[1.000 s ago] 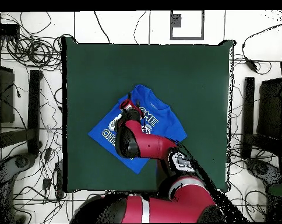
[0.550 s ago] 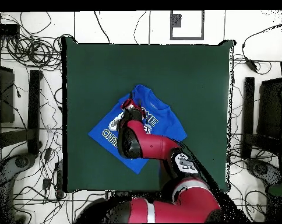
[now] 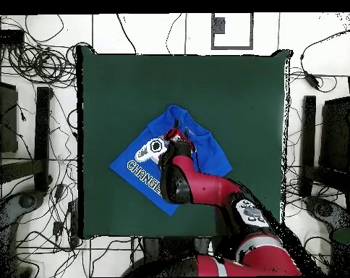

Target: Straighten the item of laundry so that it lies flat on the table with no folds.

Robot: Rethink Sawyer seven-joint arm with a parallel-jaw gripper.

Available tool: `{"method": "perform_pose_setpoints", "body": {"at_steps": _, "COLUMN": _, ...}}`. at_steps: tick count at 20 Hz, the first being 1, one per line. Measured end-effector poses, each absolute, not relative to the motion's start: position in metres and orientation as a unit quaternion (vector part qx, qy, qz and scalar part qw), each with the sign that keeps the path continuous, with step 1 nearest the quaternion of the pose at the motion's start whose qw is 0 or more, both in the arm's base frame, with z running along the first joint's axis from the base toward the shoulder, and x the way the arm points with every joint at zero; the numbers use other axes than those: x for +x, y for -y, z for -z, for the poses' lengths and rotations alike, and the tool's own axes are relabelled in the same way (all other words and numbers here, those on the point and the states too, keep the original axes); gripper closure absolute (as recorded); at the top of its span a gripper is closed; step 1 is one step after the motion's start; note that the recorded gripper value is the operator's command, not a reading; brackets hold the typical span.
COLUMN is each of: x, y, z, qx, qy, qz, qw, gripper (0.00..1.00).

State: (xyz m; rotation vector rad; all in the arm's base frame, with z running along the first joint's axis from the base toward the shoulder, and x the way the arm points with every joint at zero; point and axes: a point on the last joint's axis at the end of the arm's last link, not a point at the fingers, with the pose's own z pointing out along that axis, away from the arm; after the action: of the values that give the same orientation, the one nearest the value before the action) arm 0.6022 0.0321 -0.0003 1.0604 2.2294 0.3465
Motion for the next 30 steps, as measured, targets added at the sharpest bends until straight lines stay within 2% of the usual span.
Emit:
{"method": "perform_pose_setpoints", "body": {"at_steps": 22, "x": 0.595, "y": -0.052, "z": 0.007, "qx": 0.391, "qy": -0.853, "qz": -0.139, "qw": 0.316, "gripper": 0.0}}
{"method": "perform_pose_setpoints", "body": {"at_steps": 30, "x": 0.581, "y": -0.056, "z": 0.028, "qx": 0.395, "qy": -0.855, "qz": -0.139, "qw": 0.305, "gripper": 0.0}}
